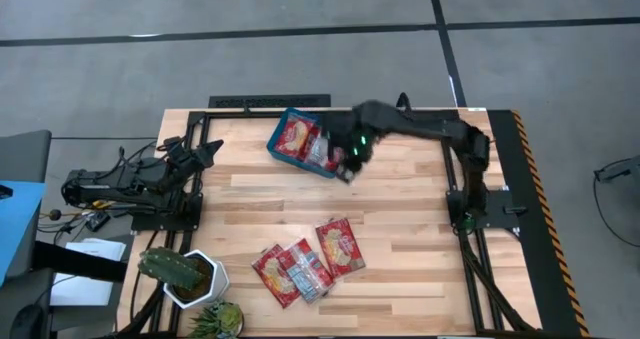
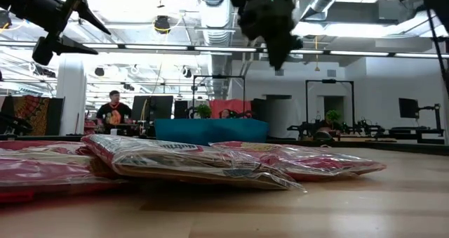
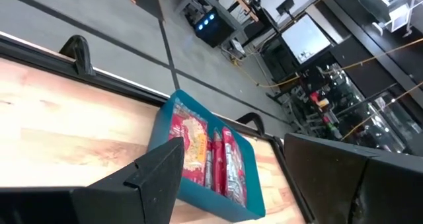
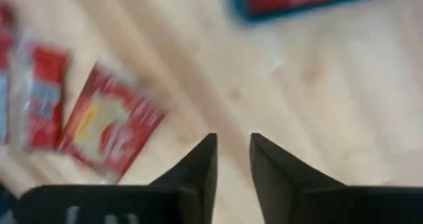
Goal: Sort popcorn bags into baskets
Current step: Put the red popcorn bag into the blue bin
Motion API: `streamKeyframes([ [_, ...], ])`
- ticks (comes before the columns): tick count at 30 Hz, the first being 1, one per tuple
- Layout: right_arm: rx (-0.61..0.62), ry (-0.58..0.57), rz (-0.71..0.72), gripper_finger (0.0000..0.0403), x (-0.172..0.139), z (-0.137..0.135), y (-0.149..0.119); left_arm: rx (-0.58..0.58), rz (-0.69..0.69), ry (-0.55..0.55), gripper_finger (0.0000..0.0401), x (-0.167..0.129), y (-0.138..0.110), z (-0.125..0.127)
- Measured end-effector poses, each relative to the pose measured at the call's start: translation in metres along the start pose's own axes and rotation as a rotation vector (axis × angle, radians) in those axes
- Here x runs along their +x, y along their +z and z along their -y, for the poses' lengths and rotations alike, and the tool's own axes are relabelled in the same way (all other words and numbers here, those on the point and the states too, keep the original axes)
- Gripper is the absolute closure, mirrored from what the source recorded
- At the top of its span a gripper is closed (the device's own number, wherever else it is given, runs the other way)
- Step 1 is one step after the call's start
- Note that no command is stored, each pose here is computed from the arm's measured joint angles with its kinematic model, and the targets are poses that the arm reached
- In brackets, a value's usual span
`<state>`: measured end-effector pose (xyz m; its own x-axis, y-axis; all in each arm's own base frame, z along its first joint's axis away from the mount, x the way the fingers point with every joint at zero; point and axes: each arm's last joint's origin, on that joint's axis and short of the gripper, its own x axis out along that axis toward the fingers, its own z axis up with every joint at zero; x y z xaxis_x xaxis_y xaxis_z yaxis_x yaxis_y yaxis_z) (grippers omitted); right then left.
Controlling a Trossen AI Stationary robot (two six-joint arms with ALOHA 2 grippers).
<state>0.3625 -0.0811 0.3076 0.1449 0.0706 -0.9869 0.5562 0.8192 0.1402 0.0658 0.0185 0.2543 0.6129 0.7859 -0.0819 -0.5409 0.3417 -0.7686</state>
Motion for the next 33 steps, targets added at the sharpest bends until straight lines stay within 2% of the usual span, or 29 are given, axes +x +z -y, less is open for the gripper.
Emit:
streamKeyframes([
  [4,0.007,-0.016,-0.041,0.0228,0.014,-0.039,-0.040,0.004,-0.035,-0.019,0.0151,0.000,-0.001,0.000],
  [8,0.083,-0.020,-0.040,0.0147,0.048,-0.071,-0.074,0.008,-0.072,-0.040,0.0151,0.000,-0.002,0.001],
  [11,0.162,0.017,-0.022,0.0102,0.078,-0.088,-0.091,0.017,-0.084,-0.049,0.0151,0.000,-0.003,0.001],
  [15,0.248,0.057,-0.004,0.0070,0.117,-0.105,-0.102,0.032,-0.103,-0.062,0.0151,0.000,-0.003,0.001],
  [17,0.283,0.082,0.024,0.0065,0.129,-0.112,-0.101,0.034,-0.120,-0.071,0.0151,0.000,-0.004,0.001],
  [19,0.302,0.053,0.046,0.0065,0.140,-0.115,-0.100,0.034,-0.137,-0.069,0.0151,0.000,-0.005,0.000],
  [27,0.294,-0.009,-0.013,0.0081,0.182,-0.119,-0.099,0.029,-0.179,-0.046,0.0151,-0.001,-0.008,-0.004],
  [30,0.304,-0.009,-0.053,0.0104,0.191,-0.119,-0.099,0.023,-0.186,-0.033,0.0151,-0.001,-0.009,-0.005],
  [33,0.328,-0.012,-0.068,0.0156,0.191,-0.118,-0.100,0.021,-0.189,-0.031,0.0151,-0.001,-0.009,-0.006],
])
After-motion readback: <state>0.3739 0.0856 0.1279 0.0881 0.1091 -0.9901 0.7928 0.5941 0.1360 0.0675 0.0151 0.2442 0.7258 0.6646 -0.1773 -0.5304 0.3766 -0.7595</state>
